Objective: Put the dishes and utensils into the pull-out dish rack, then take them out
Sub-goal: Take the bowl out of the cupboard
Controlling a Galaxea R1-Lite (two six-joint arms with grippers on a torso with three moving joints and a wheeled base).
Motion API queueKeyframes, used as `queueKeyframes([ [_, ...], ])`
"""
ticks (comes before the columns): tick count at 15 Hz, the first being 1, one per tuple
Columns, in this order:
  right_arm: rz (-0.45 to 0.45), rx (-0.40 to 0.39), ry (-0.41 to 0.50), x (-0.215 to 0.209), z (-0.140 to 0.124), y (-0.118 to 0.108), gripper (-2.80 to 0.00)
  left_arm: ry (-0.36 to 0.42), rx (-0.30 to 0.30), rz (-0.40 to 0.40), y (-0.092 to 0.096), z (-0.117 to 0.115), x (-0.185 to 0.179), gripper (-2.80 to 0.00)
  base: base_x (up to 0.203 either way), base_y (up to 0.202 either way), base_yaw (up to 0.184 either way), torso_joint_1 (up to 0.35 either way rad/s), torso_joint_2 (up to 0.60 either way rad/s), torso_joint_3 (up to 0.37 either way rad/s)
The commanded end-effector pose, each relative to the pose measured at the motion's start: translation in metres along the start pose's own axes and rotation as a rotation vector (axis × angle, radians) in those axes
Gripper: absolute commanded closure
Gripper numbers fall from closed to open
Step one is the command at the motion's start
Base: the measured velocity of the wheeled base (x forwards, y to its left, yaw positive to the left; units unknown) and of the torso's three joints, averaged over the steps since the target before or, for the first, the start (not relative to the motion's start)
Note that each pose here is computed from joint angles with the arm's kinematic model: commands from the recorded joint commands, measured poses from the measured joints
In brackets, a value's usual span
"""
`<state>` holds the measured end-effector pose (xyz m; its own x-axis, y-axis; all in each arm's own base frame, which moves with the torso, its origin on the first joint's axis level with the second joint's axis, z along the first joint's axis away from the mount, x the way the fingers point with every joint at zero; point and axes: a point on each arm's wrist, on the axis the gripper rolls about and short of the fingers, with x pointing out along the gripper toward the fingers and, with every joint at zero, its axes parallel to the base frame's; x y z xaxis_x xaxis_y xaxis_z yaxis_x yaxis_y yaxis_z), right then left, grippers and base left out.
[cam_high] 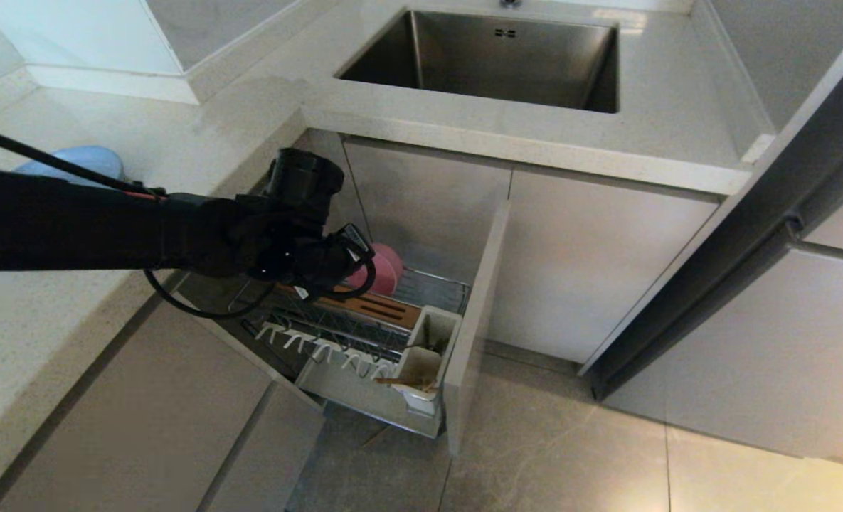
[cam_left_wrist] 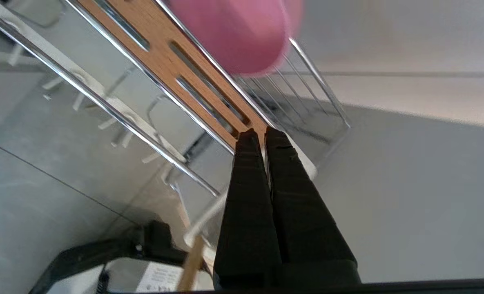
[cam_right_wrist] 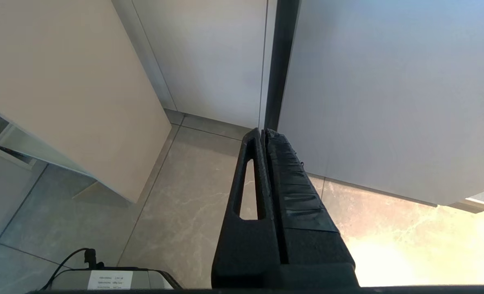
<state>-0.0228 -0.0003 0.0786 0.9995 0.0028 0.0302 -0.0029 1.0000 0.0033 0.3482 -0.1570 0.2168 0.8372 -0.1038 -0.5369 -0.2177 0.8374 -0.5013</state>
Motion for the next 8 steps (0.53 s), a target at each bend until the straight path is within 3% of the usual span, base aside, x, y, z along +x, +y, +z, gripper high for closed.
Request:
queueKeyframes([
  [1, 0.0, 0.0, 0.007, 0.0005, -0.0021, 0.0, 0.0, 0.005, -0.003, 0.015, 0.0013, -0.002, 0.0077, 0.0, 0.0, 0.0, 0.0, 0.0, 0.0, 0.0],
  [8, 0.0, 0.0, 0.008, 0.0006, -0.0023, 0.0, 0.0, -0.002, -0.005, 0.013, 0.0006, 0.0005, 0.0071, 0.0, 0.0, 0.0, 0.0, 0.004, 0.0, 0.0],
])
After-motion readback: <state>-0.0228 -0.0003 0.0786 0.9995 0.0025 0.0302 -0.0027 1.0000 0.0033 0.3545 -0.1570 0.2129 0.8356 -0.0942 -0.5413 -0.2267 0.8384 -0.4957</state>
